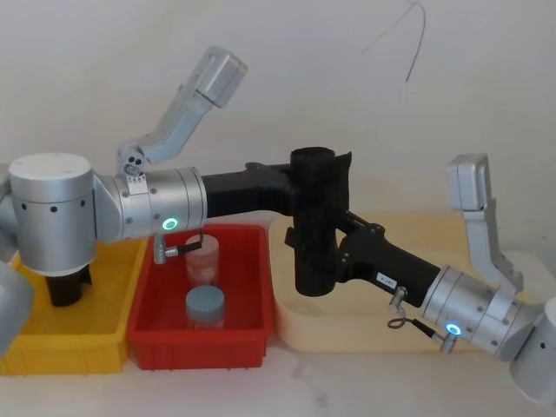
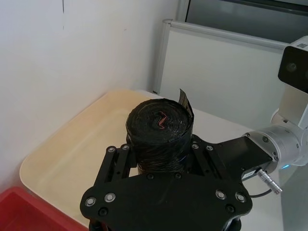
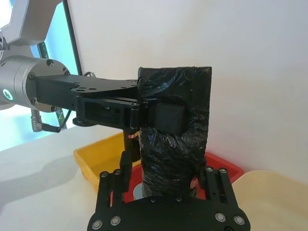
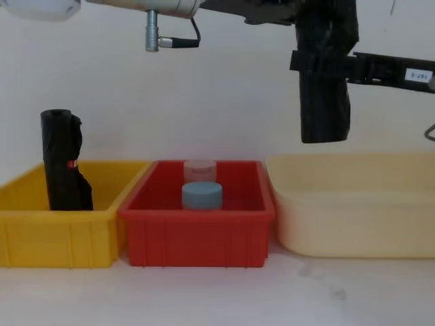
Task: Pick up the garbage bag with the one hand and transfer it to the other hand.
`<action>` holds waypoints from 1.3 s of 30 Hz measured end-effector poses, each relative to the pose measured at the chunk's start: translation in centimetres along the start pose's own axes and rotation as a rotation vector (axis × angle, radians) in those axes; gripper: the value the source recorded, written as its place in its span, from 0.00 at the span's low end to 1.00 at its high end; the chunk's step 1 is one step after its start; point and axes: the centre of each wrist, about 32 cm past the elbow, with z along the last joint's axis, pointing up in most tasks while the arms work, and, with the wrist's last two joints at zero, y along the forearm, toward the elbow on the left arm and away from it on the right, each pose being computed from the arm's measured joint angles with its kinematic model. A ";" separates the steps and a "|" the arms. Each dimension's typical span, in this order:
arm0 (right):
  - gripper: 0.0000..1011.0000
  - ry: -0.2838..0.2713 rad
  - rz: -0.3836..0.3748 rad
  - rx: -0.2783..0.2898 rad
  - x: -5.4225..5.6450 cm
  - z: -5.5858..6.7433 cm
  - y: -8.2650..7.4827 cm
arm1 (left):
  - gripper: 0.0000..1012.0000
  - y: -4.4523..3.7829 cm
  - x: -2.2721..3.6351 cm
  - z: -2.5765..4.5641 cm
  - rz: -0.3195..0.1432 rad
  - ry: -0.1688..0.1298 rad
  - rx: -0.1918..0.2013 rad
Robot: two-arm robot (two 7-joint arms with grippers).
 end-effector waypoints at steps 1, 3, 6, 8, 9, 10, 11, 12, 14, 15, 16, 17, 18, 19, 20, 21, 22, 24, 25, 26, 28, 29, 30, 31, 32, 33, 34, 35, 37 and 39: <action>0.78 -0.001 0.000 0.001 0.0 0.0 0.0 | 0.48 0.00 0.00 -0.01 0.000 0.002 0.001; 0.70 -0.003 0.000 0.002 0.0 0.0 0.0 | 0.48 0.01 0.01 -0.02 0.001 0.006 0.003; 0.65 -0.005 0.000 0.004 0.0 0.0 0.1 | 0.48 0.02 0.04 -0.03 0.002 0.012 0.005; 0.56 -0.005 0.000 0.004 0.0 0.0 0.1 | 0.48 0.03 0.05 -0.04 0.003 0.015 0.006; 0.55 -0.006 0.001 0.005 0.0 0.0 0.1 | 0.48 0.03 0.05 -0.04 0.003 0.017 0.006; 0.55 -0.007 0.001 0.005 0.0 0.0 0.1 | 0.48 0.03 0.06 -0.04 0.004 0.018 0.006; 0.55 -0.007 0.001 0.005 0.0 0.0 0.1 | 0.48 0.03 0.06 -0.05 0.004 0.019 0.007; 0.54 -0.008 0.001 0.006 0.0 0.0 0.1 | 0.48 0.04 0.06 -0.05 0.004 0.020 0.007; 0.55 -0.008 0.001 0.006 0.0 0.0 0.1 | 0.48 0.04 0.07 -0.06 0.004 0.022 0.008; 0.55 -0.009 0.001 0.006 0.0 0.0 0.1 | 0.48 0.04 0.07 -0.06 0.005 0.023 0.009; 0.55 -0.009 0.001 0.006 0.0 0.0 0.1 | 0.48 0.05 0.08 -0.07 0.005 0.024 0.009; 0.55 -0.010 0.001 0.007 0.0 0.0 0.1 | 0.48 0.05 0.08 -0.08 0.005 0.025 0.010; 0.55 -0.010 0.001 0.008 0.0 0.0 0.1 | 0.48 0.05 0.08 -0.08 0.006 0.026 0.010; 0.55 -0.010 0.001 0.008 0.0 0.0 0.1 | 0.48 0.06 0.09 -0.08 0.006 0.026 0.010; 0.54 -0.010 0.001 0.008 0.0 0.0 0.1 | 0.48 0.06 0.09 -0.09 0.006 0.027 0.010; 0.55 -0.010 0.001 0.008 0.0 0.0 0.1 | 0.48 0.06 0.10 -0.09 0.006 0.028 0.011; 0.55 -0.011 0.002 0.008 0.0 0.0 0.1 | 0.48 0.06 0.10 -0.09 0.006 0.028 0.011; 0.55 -0.011 0.002 0.008 0.0 0.0 0.1 | 0.48 0.06 0.10 -0.10 0.007 0.029 0.012; 0.55 -0.010 0.001 0.008 0.0 0.0 0.1 | 0.48 0.07 0.11 -0.11 0.007 0.030 0.012; 0.55 -0.010 0.001 0.008 0.0 0.0 0.1 | 0.48 0.07 0.11 -0.11 0.007 0.030 0.013; 0.54 -0.010 -0.002 0.008 0.0 0.0 0.2 | 0.54 0.08 0.13 -0.13 0.009 0.031 0.014; 0.54 -0.010 -0.005 0.008 0.0 0.0 0.2 | 0.57 0.08 0.13 -0.13 0.009 0.031 0.014; 0.54 -0.010 -0.007 0.008 0.0 0.0 0.2 | 0.59 0.08 0.13 -0.13 0.009 0.032 0.015; 0.54 -0.010 -0.009 0.008 0.0 0.1 0.2 | 0.60 0.08 0.13 -0.13 0.009 0.032 0.015; 0.54 -0.009 -0.017 0.009 0.0 0.1 0.3 | 0.65 0.08 0.13 -0.13 0.010 0.032 0.015; 0.54 -0.009 -0.022 0.008 0.0 0.1 0.3 | 0.68 0.08 0.13 -0.13 0.010 0.032 0.015; 0.54 -0.010 -0.028 0.008 0.0 0.1 0.4 | 0.70 0.08 0.13 -0.13 0.010 0.032 0.015; 0.54 -0.011 -0.038 0.008 0.1 0.0 0.5 | 0.75 0.08 0.13 -0.13 0.010 0.032 0.015; 0.54 -0.014 -0.058 0.011 0.2 0.0 0.7 | 0.78 0.08 0.13 -0.13 0.010 0.032 0.016; 0.54 -0.016 -0.073 0.013 0.3 0.0 0.9 | 0.83 0.08 0.12 -0.13 0.010 0.032 0.016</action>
